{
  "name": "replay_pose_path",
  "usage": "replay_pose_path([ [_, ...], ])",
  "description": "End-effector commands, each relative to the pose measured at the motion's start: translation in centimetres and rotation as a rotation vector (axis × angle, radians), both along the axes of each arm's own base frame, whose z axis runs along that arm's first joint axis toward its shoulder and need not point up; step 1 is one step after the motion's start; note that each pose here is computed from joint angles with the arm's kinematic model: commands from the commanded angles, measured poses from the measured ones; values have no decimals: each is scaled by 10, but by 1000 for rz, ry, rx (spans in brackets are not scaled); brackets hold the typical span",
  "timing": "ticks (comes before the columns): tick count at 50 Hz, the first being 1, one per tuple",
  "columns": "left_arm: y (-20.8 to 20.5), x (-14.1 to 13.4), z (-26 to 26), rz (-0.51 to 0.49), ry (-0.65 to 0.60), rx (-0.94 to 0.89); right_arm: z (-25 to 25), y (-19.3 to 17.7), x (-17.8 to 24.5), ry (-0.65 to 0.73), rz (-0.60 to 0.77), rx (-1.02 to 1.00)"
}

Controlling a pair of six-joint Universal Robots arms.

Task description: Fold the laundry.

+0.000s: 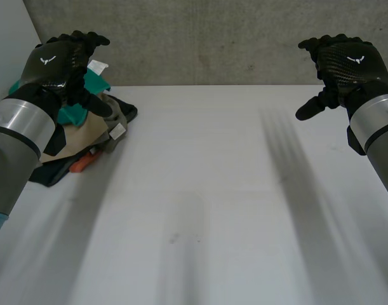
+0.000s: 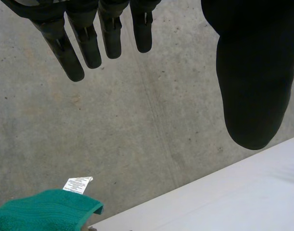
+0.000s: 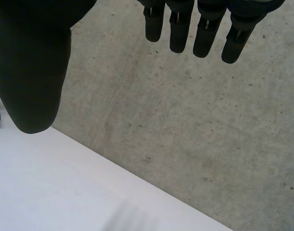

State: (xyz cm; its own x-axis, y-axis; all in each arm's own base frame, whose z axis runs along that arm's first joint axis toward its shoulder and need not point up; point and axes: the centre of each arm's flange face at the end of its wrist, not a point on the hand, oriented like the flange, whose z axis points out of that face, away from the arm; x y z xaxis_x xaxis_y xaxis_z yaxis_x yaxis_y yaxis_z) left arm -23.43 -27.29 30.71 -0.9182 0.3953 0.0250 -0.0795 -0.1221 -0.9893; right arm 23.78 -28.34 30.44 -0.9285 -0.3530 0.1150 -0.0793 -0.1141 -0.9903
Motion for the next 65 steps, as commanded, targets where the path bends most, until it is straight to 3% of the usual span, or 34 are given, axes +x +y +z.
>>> replay_pose_path([
  [1, 1, -1, 1, -12, 5, 3, 0, -1, -1, -1, -3, -3],
  [10, 2, -2, 5, -16, -3, -14, 0, -1, -1, 1, -1, -4],
  [14, -13, 2, 10, 27, -56, -64, 0, 0, 0, 3, 3, -3],
  [18, -53, 5, -16, 115, -283, -98, 0, 1, 1, 4, 11, -2],
  [19, -75, 10, -28, 179, -410, -132, 0, 1, 1, 4, 11, 0],
  [22, -112, 20, -50, 286, -615, -206, -1, 1, 2, 6, 13, 4],
  [27, -179, 49, -89, 463, -808, -327, -3, 1, 3, 10, 17, 11],
  [30, -204, 64, -107, 514, -822, -345, -5, 2, 3, 11, 19, 15],
  [40, -227, 74, -153, 489, -849, -258, -9, 2, 3, 54, 17, 8],
  [44, -218, 66, -149, 459, -808, -236, -9, 1, 2, 61, 17, 9],
  [52, -162, 38, -38, 399, -432, -355, -8, 1, 3, 60, 17, 2],
  [55, -127, 11, -15, 287, -279, -349, -8, 1, 2, 60, 15, 2],
  [56, -105, -7, -7, 205, -210, -335, -8, 1, 2, 60, 15, 1],
  [59, -73, -32, -1, 59, -120, -286, -7, -1, 1, 59, 11, -2],
  [60, -50, -48, -2, -58, -63, -233, -6, -2, 0, 58, 7, -5],
  [62, -33, -62, -6, -154, -25, -182, -5, -2, 0, 55, 6, -7],
  [63, -16, -78, -13, -258, 8, -124, -4, -2, 0, 55, 6, -9],
  [65, -4, -90, -21, -334, 40, -66, -4, -3, -1, 55, 3, -7],
])
